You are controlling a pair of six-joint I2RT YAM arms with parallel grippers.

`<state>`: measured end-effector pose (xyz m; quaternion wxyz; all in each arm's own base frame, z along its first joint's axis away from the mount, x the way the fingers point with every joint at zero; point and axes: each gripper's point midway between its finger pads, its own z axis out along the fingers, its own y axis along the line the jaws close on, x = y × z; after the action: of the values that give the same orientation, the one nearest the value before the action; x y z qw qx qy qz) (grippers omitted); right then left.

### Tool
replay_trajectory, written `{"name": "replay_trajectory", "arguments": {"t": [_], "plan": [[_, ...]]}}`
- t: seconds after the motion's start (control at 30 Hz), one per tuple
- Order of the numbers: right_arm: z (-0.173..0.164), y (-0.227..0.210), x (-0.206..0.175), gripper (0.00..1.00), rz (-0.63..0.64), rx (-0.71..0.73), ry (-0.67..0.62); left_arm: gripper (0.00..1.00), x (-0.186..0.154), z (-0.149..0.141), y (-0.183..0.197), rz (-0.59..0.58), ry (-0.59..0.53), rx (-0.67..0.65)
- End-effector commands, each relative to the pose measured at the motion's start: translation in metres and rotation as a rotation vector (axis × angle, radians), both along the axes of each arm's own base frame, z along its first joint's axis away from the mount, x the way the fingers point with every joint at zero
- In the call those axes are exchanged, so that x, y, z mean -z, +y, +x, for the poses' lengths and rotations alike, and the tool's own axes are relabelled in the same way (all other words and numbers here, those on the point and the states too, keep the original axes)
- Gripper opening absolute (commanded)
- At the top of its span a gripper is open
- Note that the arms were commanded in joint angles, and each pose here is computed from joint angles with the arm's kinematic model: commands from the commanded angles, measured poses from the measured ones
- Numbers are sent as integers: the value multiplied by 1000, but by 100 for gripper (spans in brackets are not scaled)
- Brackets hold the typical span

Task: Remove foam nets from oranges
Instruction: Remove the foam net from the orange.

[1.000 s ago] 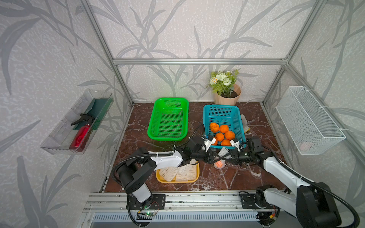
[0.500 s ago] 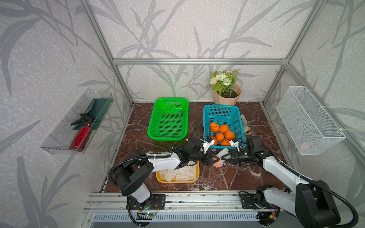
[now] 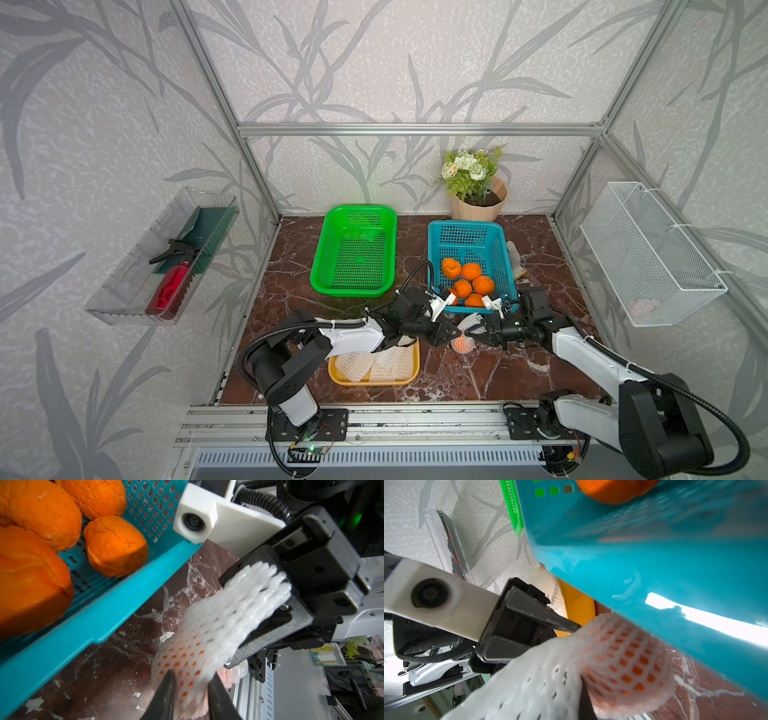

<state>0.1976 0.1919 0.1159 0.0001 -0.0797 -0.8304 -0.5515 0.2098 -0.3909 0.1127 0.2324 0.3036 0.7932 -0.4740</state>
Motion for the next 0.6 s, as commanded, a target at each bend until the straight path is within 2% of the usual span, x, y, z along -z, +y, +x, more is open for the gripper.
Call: {"name": "replay_trajectory", "arguments": {"t": [0.0, 0.17, 0.3, 0.43, 0.57], "plan": [[5, 3, -8, 1, 25, -13, -28, 18, -27, 3, -17, -78, -38, 34], [13, 1, -10, 5, -6, 6, -43, 8, -25, 6, -21, -49, 3, 27], [15, -5, -9, 16, -80, 17, -61, 5, -24, 4, -24, -49, 46, 28], [10, -17, -3, 31, -208, 13, -77, 4, -26, 5, -24, -48, 64, 14], [7, -27, -1, 39, -292, 18, -88, 4, -28, 4, -27, -54, 92, 13]]}}
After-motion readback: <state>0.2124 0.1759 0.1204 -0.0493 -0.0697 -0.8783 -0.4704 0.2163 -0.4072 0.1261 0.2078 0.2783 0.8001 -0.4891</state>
